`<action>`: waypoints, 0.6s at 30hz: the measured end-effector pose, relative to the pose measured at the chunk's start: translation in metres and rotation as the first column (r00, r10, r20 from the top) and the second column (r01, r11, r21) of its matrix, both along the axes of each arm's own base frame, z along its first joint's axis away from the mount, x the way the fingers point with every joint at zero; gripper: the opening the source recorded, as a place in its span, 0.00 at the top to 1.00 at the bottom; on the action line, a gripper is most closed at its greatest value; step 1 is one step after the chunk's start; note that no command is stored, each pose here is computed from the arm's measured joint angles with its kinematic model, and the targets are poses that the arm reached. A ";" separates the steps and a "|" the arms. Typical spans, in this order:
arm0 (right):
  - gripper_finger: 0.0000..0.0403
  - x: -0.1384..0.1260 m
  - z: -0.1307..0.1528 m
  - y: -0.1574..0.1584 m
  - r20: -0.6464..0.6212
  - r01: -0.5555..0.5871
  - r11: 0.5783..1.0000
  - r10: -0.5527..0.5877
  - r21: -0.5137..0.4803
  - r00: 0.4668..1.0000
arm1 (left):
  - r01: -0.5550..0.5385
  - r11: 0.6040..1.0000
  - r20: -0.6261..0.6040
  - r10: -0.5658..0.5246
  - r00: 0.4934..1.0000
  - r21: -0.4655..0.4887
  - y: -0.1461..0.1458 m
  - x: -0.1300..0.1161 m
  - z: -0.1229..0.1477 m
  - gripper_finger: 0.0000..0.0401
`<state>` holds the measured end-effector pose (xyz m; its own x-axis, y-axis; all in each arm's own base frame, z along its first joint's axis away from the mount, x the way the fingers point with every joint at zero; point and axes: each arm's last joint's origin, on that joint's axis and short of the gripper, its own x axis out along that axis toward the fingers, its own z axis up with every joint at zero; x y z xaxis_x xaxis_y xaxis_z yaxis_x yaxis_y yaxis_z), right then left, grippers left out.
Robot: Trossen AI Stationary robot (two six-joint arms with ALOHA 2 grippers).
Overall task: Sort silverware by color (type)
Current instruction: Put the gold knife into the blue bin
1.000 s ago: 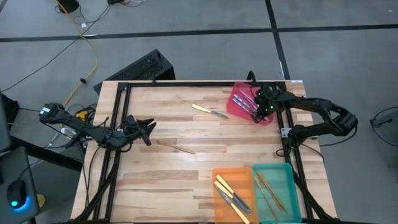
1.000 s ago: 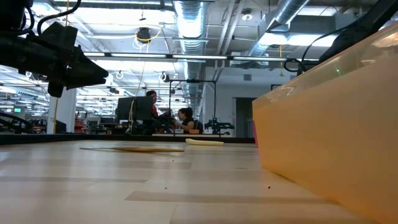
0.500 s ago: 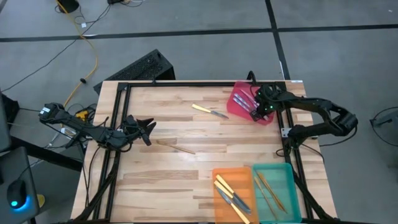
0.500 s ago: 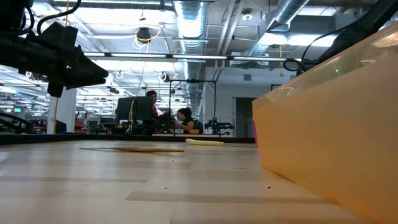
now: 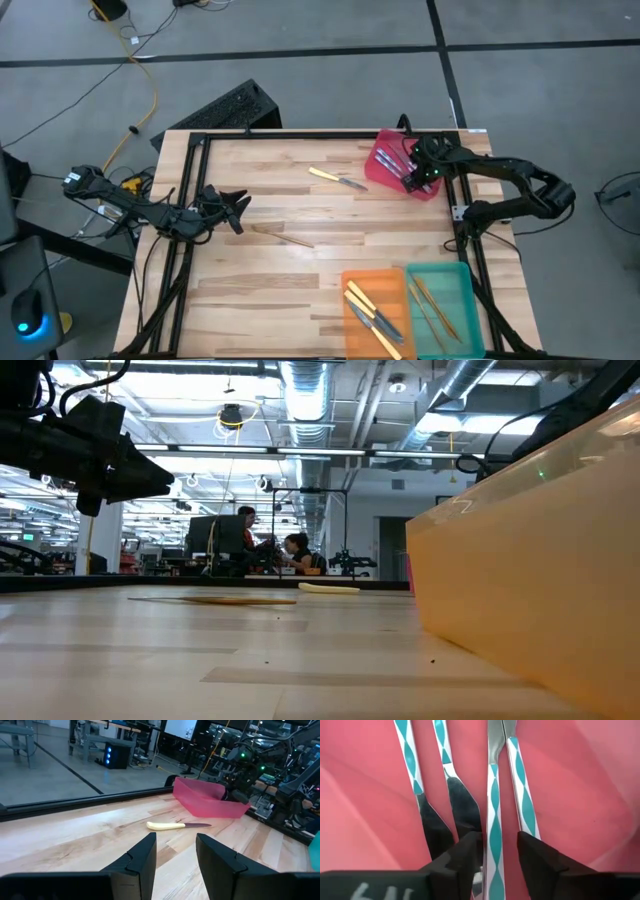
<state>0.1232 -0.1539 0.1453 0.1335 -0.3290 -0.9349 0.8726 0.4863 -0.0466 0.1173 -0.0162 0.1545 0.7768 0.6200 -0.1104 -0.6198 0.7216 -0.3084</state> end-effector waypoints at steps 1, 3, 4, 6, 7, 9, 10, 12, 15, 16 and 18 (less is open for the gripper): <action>0.58 0.000 0.000 0.000 0.004 0.005 1.000 -0.005 -0.002 1.000 | 0.000 1.000 0.000 0.000 1.000 0.000 0.000 0.000 0.000 0.70; 0.56 0.001 0.002 -0.001 0.012 0.019 1.000 -0.019 -0.004 1.000 | 0.000 1.000 0.000 0.000 1.000 0.000 0.000 0.000 0.000 0.70; 0.55 0.002 0.003 -0.002 0.017 0.024 1.000 -0.024 -0.007 1.000 | 0.000 1.000 0.000 0.000 1.000 0.000 0.000 0.000 0.000 0.70; 0.55 0.004 0.007 -0.004 0.027 0.030 0.999 -0.029 -0.015 0.999 | 0.000 1.000 0.000 0.000 1.000 0.000 0.000 0.000 0.000 0.70; 0.55 0.005 0.010 -0.006 0.030 0.029 0.999 -0.029 -0.017 0.999 | 0.000 1.000 0.000 0.000 1.000 0.000 0.000 0.000 0.000 0.70; 0.55 0.007 0.016 -0.008 0.032 0.029 0.999 -0.028 -0.019 0.999 | 0.000 1.000 0.000 0.000 1.000 0.000 0.000 0.000 0.000 0.70; 0.55 0.008 0.019 -0.009 0.033 0.028 0.999 -0.028 -0.020 0.999 | 0.001 1.000 0.000 -0.001 1.000 0.000 0.000 0.000 0.000 0.70; 0.56 0.010 0.026 -0.010 0.031 0.023 1.000 -0.022 -0.018 0.999 | 0.003 1.000 -0.001 -0.003 1.000 0.000 0.000 0.000 0.000 0.70; 0.56 0.016 0.039 -0.012 0.031 0.006 1.000 -0.006 -0.017 0.999 | 0.003 1.000 -0.005 -0.003 1.000 0.001 0.000 0.000 0.000 0.70; 0.56 0.019 0.044 -0.012 0.036 -0.002 1.000 0.002 -0.021 0.999 | 0.005 1.000 -0.007 -0.005 1.000 0.001 0.000 0.000 -0.001 0.70; 0.56 0.025 0.055 -0.013 0.046 -0.020 0.999 0.022 -0.032 0.999 | 0.012 1.000 -0.010 -0.012 1.000 0.000 0.000 0.000 -0.001 0.70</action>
<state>0.1480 -0.1665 0.2002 0.1837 -0.3545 -0.9168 0.8637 0.5035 -0.0216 0.1173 -0.0164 0.1535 0.7829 0.6108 -0.1181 -0.6142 0.7288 -0.3026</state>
